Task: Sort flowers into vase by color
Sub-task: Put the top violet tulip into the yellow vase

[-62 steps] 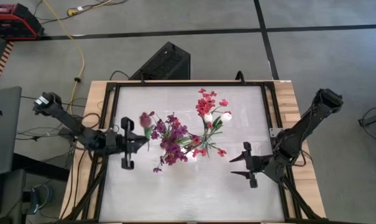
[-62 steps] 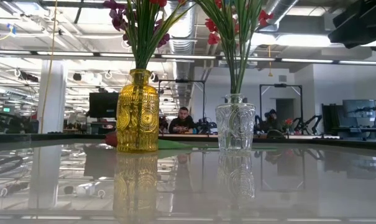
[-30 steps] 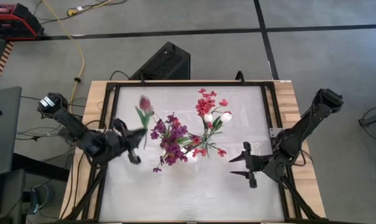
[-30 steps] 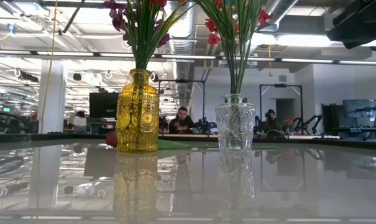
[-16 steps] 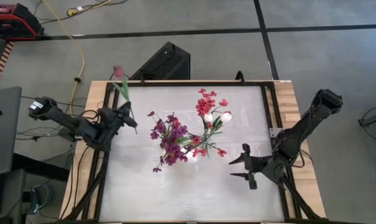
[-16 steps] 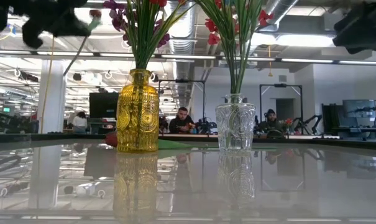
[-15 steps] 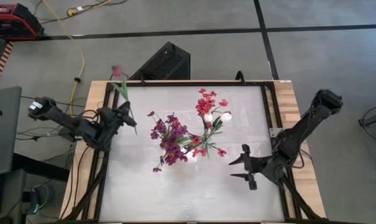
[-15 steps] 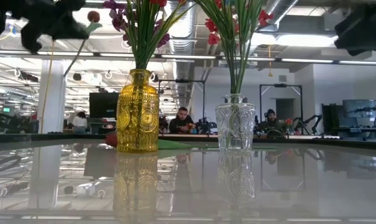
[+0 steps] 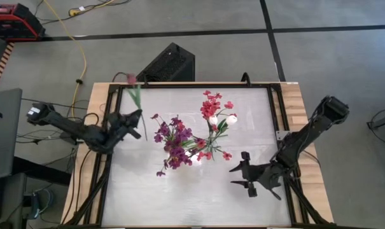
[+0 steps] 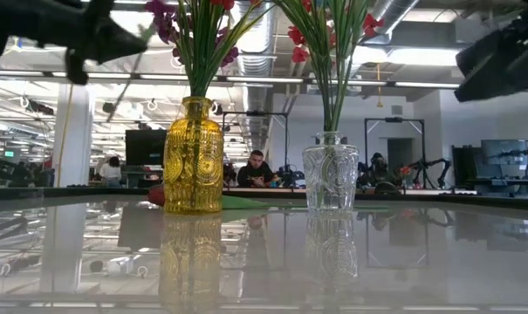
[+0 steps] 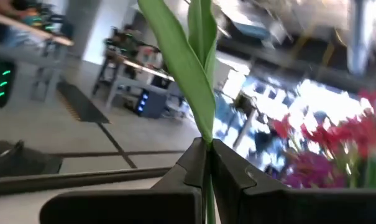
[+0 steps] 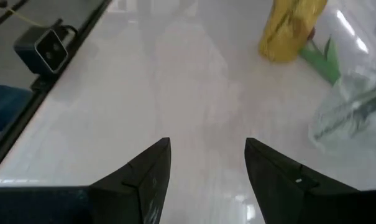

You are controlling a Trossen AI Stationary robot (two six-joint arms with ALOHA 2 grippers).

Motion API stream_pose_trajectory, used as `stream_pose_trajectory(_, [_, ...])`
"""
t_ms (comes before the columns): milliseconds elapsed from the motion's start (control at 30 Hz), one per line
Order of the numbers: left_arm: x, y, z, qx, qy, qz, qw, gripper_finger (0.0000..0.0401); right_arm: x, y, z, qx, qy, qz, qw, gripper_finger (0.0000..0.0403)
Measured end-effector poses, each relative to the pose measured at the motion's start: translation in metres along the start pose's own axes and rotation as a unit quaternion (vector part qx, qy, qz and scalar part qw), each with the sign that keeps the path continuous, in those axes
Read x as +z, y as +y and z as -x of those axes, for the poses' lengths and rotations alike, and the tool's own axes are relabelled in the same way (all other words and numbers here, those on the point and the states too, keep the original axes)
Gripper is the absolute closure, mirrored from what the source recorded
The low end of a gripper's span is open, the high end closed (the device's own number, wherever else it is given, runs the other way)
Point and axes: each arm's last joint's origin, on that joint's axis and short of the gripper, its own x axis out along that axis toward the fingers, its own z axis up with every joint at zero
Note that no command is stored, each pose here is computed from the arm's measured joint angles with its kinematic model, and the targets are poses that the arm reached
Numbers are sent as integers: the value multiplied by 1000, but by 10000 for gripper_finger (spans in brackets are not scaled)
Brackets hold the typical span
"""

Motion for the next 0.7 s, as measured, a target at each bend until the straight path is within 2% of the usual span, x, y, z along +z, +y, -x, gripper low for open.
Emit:
stream_pose_trajectory(67, [2, -9, -10, -4, 17, -33, 999, 401, 4, -2, 0, 4, -10, 1, 1000, 171])
stream_pose_trajectory(100, [4, -12, -16, 18, 24, -51, 998, 401, 6, -3, 1, 7, -15, 2, 1000, 171])
stream_pose_trajectory(200, [19, -11, -32, 130, 17, -76, 988, 401, 13, -7, 4, 10, -34, -5, 999, 171])
stream_pose_trajectory(267, [30, -8, -42, 166, 20, -100, 981, 401, 15, -8, 6, 10, -38, -13, 999, 171])
stream_pose_trajectory(333, [33, -1, -52, 187, 51, -118, 974, 401, 15, -8, 7, 12, -39, -20, 999, 171])
stream_pose_trajectory(400, [32, 13, -59, 211, 109, -104, 966, 401, 15, -6, 7, 19, -37, -18, 999, 171])
stream_pose_trajectory(533, [18, 43, -61, 287, 246, -71, 923, 401, 13, -4, 7, 28, -29, -14, 999, 171])
stream_pose_trajectory(600, [11, 48, -62, 291, 291, -56, 910, 401, 13, -3, 7, 31, -31, -14, 999, 171])
stream_pose_trajectory(700, [2, 46, -65, 272, 336, -47, 901, 401, 12, -2, 8, 33, -30, -12, 999, 171])
